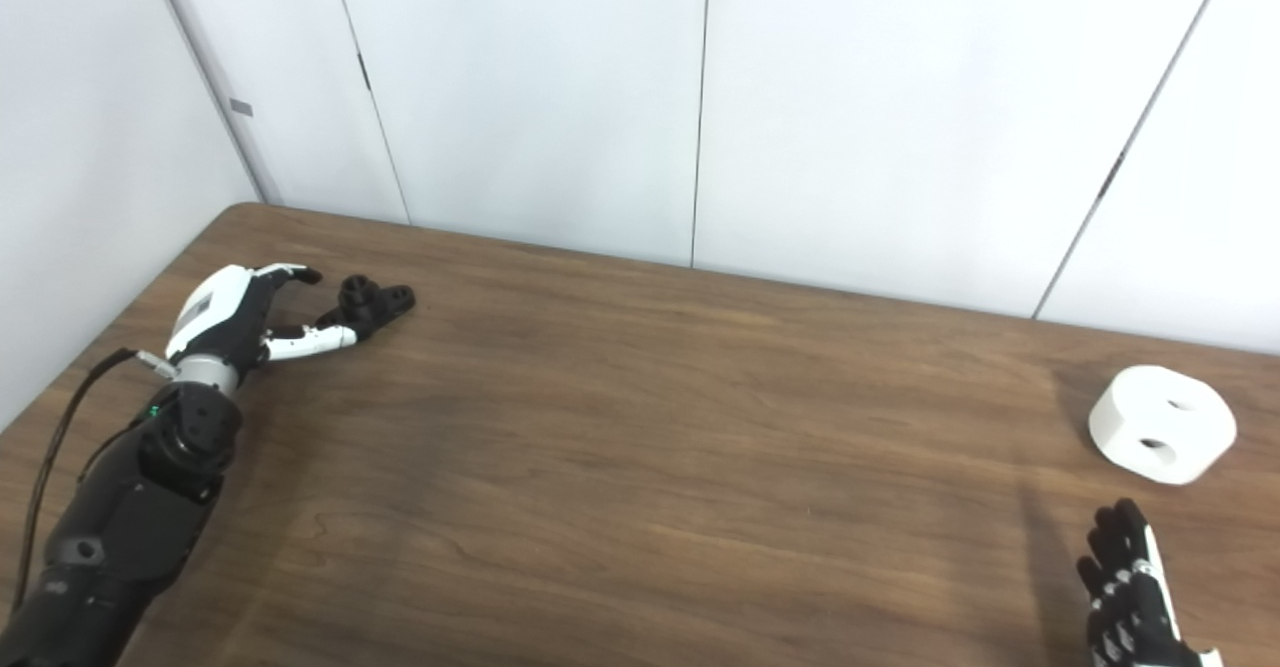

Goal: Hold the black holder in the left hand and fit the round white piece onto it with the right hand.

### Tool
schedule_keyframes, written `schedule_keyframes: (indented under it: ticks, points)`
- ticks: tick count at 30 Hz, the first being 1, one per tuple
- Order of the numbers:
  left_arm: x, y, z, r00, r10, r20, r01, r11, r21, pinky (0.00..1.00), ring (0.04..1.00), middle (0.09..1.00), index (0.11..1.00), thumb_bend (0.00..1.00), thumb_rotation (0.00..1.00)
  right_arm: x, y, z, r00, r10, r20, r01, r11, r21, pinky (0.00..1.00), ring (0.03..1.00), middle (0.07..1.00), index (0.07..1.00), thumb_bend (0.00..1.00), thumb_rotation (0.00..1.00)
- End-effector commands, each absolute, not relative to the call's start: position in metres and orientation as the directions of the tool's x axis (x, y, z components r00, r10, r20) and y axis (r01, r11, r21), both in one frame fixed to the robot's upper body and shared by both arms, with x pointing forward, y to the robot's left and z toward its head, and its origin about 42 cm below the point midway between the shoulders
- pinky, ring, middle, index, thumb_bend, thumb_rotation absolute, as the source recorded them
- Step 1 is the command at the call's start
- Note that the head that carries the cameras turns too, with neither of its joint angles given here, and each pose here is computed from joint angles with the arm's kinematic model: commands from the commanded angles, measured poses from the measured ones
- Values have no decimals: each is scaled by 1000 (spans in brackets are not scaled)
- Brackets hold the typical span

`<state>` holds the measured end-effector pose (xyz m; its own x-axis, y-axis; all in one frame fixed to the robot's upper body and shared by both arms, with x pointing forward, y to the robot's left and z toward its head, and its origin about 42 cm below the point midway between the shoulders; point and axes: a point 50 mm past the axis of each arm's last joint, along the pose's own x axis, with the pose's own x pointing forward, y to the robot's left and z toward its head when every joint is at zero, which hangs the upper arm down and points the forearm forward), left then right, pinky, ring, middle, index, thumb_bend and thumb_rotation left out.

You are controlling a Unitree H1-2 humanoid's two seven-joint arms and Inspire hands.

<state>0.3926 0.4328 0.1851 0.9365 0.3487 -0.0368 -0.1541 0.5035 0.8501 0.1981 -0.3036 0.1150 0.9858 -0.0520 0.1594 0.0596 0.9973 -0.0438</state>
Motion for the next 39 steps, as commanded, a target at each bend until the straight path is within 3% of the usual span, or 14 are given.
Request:
schedule_keyframes:
  ticks: [1, 15, 32, 39]
  points:
    - [407, 439, 223, 937, 345, 54, -221, 468, 856, 1000, 988, 925, 793, 912, 445, 154, -300, 80, 997, -78, 25, 78, 997, -12, 1000, 1000, 988, 999, 732, 1000]
    - [409, 440, 215, 938, 345, 31, -202, 471, 858, 1000, 996, 924, 757, 909, 347, 154, -301, 80, 996, -85, 13, 85, 996, -6, 1000, 1000, 981, 992, 730, 1000]
    - [411, 447, 208, 934, 356, -23, -143, 432, 891, 1000, 996, 924, 754, 892, 358, 153, -301, 82, 996, -90, 12, 90, 996, -13, 1000, 1000, 988, 1000, 726, 1000]
    - [411, 447, 209, 940, 341, -11, -141, 416, 898, 1000, 982, 907, 715, 876, 343, 153, -300, 82, 996, -91, 7, 91, 996, -17, 1000, 1000, 983, 997, 731, 1000]
